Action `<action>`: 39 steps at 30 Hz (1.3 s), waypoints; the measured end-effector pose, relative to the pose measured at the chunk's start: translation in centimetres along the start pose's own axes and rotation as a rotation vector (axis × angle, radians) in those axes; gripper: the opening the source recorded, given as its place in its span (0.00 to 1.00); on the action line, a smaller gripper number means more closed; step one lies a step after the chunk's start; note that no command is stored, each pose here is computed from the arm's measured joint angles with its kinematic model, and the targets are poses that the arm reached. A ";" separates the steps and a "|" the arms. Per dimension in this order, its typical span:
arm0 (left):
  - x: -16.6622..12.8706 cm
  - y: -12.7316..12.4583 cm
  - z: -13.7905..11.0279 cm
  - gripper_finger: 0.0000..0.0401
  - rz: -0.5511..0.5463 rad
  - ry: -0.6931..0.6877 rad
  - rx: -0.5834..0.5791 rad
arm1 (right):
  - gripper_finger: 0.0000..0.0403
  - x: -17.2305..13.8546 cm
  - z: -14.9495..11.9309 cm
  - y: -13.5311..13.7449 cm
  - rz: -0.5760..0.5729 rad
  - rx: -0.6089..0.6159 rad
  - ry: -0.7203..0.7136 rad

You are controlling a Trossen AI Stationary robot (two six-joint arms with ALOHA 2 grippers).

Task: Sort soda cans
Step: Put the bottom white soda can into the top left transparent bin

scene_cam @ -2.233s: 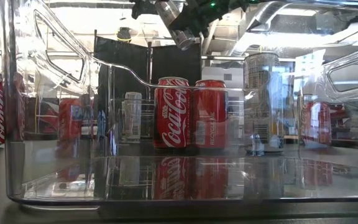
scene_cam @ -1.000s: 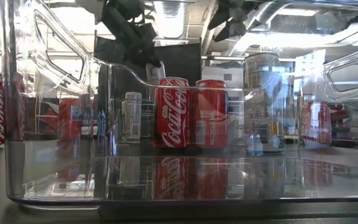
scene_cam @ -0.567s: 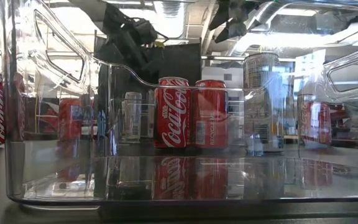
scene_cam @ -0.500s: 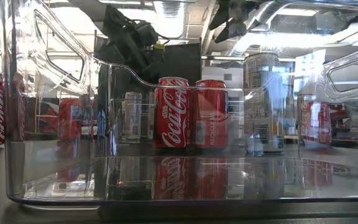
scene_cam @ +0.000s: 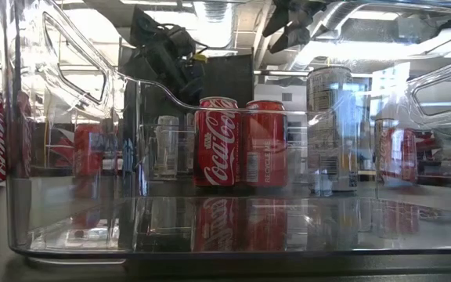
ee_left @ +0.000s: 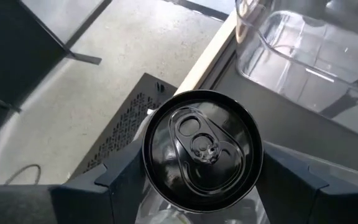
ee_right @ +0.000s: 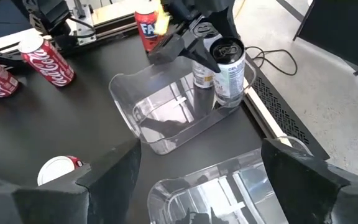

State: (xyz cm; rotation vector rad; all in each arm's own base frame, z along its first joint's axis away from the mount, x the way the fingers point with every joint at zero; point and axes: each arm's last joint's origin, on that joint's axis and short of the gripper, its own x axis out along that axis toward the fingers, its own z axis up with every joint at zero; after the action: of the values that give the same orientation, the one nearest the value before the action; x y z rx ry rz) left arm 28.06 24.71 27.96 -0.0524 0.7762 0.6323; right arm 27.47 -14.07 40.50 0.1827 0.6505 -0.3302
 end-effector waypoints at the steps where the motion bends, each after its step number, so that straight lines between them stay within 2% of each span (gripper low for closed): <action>1: 0.0 0.2 -0.1 0.62 -0.004 0.005 -0.006 | 0.86 0.0 0.0 0.0 0.000 0.000 0.000; 12: 0.1 0.8 -0.8 0.62 -0.016 0.053 -0.021 | 0.86 0.0 0.0 0.0 0.000 0.000 -0.002; 18: 0.1 0.7 -0.8 0.68 -0.070 0.042 -0.021 | 0.86 0.0 0.0 0.0 0.000 0.008 -0.003; 25: 0.0 1.1 -0.8 0.76 -0.034 0.038 -0.044 | 0.86 0.0 0.0 0.0 0.000 0.011 0.004; 32: 0.0 1.4 -0.9 0.76 0.014 0.053 -0.032 | 0.86 0.0 -0.2 0.1 0.002 0.014 0.026; 39: 0.0 0.9 -0.8 0.76 0.003 0.054 -0.009 | 0.86 0.0 -0.3 0.1 0.002 0.013 0.028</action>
State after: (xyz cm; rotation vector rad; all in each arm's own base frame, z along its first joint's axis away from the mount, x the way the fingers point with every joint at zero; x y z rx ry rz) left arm 27.02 25.26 27.49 -0.0764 0.8254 0.6393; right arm 27.36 -13.95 40.29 0.2007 0.6757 -0.3308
